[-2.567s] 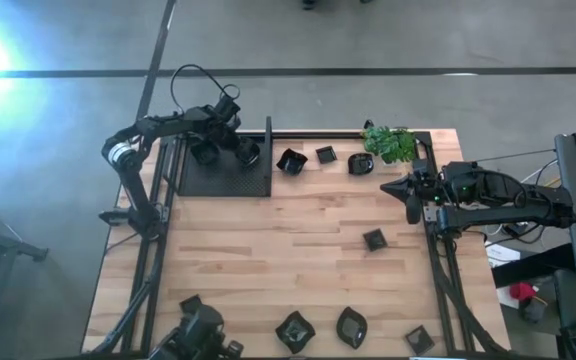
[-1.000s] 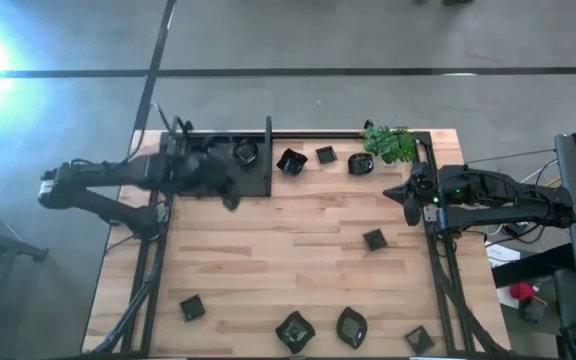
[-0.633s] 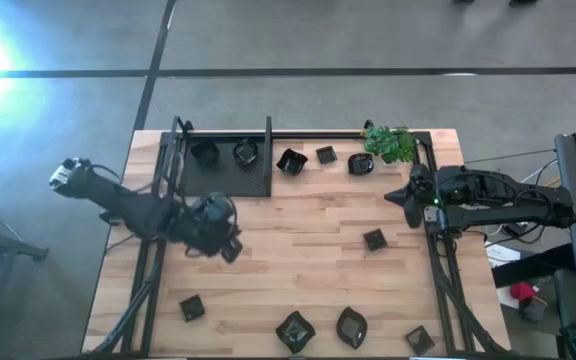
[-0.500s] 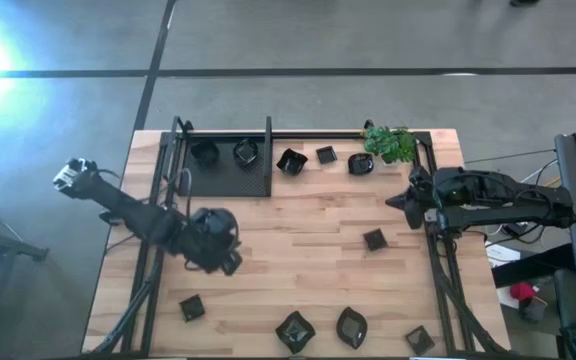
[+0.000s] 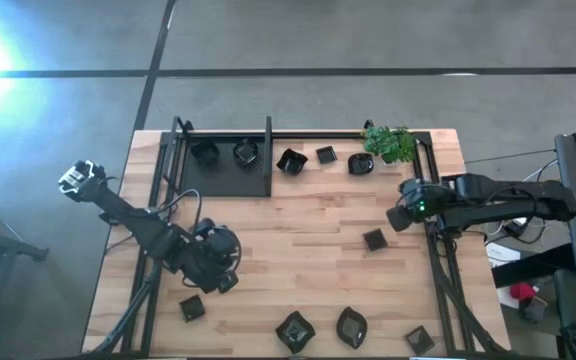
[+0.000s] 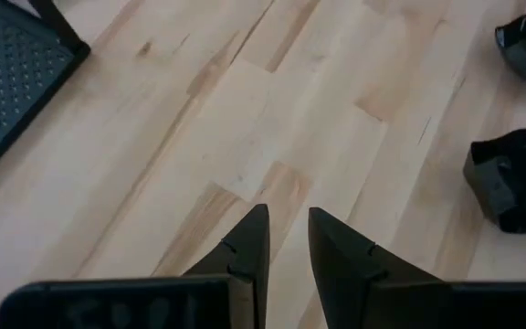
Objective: Pick & Place Mini shaped plates
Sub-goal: Put the black square plate on the shelf
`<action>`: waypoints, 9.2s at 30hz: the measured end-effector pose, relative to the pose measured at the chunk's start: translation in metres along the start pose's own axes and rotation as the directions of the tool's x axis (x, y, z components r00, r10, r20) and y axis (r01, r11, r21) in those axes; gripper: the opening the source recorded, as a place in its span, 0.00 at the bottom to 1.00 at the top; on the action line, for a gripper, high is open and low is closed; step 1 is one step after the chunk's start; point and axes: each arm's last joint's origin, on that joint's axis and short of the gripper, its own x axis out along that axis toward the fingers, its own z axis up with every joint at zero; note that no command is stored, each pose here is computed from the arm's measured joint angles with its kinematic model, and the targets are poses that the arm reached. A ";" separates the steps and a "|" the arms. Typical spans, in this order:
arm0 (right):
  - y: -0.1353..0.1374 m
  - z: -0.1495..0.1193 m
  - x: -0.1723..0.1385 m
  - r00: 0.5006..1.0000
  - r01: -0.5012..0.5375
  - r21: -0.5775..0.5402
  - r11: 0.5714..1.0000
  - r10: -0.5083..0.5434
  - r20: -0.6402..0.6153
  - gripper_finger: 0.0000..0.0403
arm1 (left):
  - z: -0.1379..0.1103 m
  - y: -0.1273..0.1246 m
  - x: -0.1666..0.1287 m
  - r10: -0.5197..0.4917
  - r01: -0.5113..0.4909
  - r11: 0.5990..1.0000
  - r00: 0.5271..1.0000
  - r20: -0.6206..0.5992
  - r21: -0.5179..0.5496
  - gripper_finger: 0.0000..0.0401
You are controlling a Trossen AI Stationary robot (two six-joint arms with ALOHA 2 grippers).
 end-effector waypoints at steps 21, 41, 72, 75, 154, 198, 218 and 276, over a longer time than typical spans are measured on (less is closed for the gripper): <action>0.015 0.004 0.040 0.961 0.197 0.074 0.978 -0.178 -0.212 0.02 | 0.003 0.004 -0.007 -0.009 0.004 0.990 0.999 0.032 0.143 0.18; 0.024 0.011 0.080 0.926 0.327 0.051 0.944 -0.310 -0.216 0.25 | 0.003 0.004 -0.007 -0.008 0.001 0.982 0.999 0.035 0.189 0.18; 0.033 0.014 0.126 0.897 0.298 -0.034 0.954 -0.292 -0.332 0.10 | 0.003 0.004 -0.007 -0.010 0.005 0.982 1.000 0.030 0.187 0.18; 0.035 0.015 0.124 0.903 0.286 -0.040 0.957 -0.283 -0.323 0.04 | 0.003 0.004 -0.007 -0.010 0.005 0.982 1.000 0.030 0.190 0.18; 0.234 0.087 0.036 0.957 0.060 -0.689 0.722 0.154 0.244 0.02 | 0.107 0.018 0.068 0.152 -0.210 0.976 0.852 0.501 0.061 0.18; 0.235 0.085 -0.025 0.928 -0.084 -0.681 0.728 0.306 0.212 0.27 | 0.107 0.026 0.058 0.130 -0.131 0.991 0.871 0.473 -0.030 0.00; 0.206 0.070 -0.096 0.874 -0.164 -0.700 0.695 0.431 0.223 0.22 | 0.063 0.101 -0.022 0.523 -0.309 0.785 0.795 0.308 -0.537 0.00; 0.205 0.070 -0.096 0.875 -0.168 -0.690 0.704 0.428 0.224 0.17 | -0.045 0.239 0.123 0.519 -0.080 0.445 0.835 0.184 -0.892 0.00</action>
